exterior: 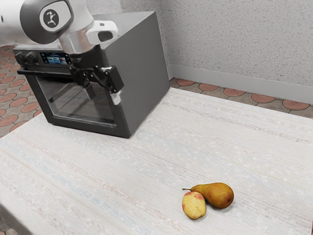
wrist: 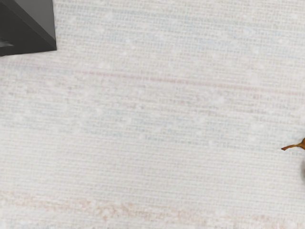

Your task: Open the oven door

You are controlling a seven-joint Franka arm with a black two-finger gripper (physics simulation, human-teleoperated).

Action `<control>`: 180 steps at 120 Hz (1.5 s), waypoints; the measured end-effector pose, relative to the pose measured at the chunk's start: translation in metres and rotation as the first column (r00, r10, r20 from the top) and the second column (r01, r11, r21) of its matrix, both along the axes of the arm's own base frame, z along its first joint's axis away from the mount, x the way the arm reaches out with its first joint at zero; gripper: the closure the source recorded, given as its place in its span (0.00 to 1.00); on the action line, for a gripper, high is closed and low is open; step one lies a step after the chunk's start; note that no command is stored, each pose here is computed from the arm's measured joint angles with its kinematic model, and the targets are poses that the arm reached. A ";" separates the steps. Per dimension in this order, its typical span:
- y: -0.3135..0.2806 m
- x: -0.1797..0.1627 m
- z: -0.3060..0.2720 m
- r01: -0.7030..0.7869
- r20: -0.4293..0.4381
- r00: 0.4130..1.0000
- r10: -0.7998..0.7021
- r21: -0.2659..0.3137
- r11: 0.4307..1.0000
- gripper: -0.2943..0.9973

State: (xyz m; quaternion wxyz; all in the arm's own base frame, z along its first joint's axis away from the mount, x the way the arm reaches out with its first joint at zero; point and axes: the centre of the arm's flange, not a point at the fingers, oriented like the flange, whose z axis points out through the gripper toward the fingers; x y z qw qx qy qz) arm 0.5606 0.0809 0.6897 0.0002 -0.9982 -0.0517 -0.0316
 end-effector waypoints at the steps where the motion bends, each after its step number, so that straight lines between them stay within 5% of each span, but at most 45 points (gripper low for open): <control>1: 0.000 0.000 0.000 0.000 -0.001 1.000 0.000 0.000 1.000 0.23; 18: -0.013 0.000 -0.001 0.043 -0.017 0.999 -0.043 -0.010 0.999 0.23; 24: -0.021 -0.041 0.072 0.095 0.124 0.988 -0.094 -0.003 0.995 0.23; 31: -0.011 -0.114 0.153 0.181 0.266 0.944 -0.196 0.079 0.980 0.23; 45: 0.113 -0.187 0.103 0.188 0.195 0.951 -0.238 0.243 0.952 0.23; 68: 0.192 -0.161 0.046 0.405 0.091 0.843 -0.530 0.541 0.737 0.23; 83: 0.211 -0.139 0.036 0.515 -0.005 0.742 -0.670 0.644 0.565 0.23; 111: 0.227 -0.131 0.028 0.637 -0.165 0.576 -0.801 0.705 0.313 0.23; 140: 0.228 -0.071 -0.001 0.729 -0.329 0.445 -0.833 0.674 0.123 0.23; 180: 0.229 -0.031 -0.034 0.738 -0.350 0.375 -0.858 0.673 0.047 0.23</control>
